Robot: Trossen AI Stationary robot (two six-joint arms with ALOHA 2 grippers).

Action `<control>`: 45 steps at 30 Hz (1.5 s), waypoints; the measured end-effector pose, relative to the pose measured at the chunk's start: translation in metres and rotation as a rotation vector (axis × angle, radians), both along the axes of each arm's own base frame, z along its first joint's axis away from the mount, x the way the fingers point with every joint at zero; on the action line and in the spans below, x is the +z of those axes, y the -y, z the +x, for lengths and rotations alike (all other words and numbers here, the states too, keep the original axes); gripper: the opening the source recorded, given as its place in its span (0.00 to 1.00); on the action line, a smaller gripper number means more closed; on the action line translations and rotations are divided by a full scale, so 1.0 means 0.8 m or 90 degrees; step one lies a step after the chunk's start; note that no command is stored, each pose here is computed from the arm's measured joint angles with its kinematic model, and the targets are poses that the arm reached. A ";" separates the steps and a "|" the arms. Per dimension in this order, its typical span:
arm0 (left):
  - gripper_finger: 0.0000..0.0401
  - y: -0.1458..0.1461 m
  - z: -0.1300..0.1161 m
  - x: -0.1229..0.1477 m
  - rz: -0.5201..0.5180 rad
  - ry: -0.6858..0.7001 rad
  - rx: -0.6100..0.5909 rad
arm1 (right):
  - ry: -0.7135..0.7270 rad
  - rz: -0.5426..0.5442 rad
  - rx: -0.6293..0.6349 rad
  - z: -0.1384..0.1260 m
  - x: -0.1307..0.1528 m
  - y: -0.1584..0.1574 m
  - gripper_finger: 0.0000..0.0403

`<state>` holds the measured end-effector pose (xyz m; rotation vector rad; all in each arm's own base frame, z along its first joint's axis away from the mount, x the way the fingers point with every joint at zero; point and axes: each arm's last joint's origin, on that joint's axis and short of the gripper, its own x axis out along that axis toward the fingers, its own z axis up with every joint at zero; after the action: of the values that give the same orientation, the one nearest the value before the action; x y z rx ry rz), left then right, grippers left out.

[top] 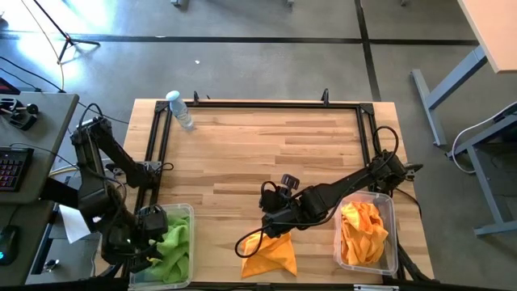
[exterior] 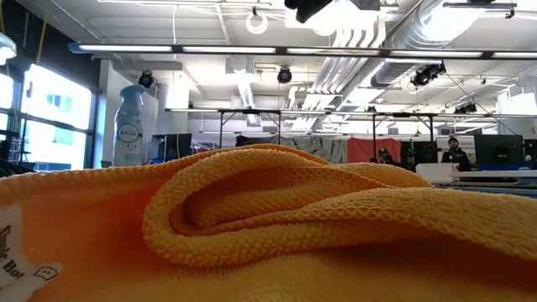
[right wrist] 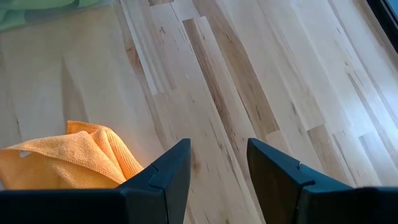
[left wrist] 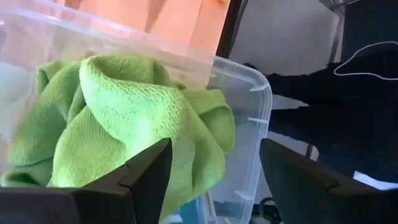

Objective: Sort microfiber towel by color & place in baskets
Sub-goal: Put the green towel into the left transparent bin

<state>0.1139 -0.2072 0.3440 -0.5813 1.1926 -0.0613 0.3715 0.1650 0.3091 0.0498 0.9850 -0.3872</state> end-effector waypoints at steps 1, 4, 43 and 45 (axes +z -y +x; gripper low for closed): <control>0.58 0.003 0.001 -0.002 0.004 -0.001 -0.001 | 0.000 0.000 0.000 0.000 0.000 0.000 0.38; 0.58 0.015 0.007 -0.018 0.036 -0.028 -0.014 | 0.001 -0.001 0.000 0.000 0.000 0.000 0.38; 0.58 0.061 0.014 -0.176 0.285 -0.105 -0.299 | 0.018 0.013 -0.003 0.003 0.001 -0.002 0.38; 0.58 0.057 0.012 -0.168 0.266 -0.107 -0.293 | 0.019 0.015 -0.006 0.003 0.001 -0.002 0.38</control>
<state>0.1234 -0.2532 0.2094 0.0621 1.4349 -0.1507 0.3738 0.1664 0.3103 0.0810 0.9601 -0.3821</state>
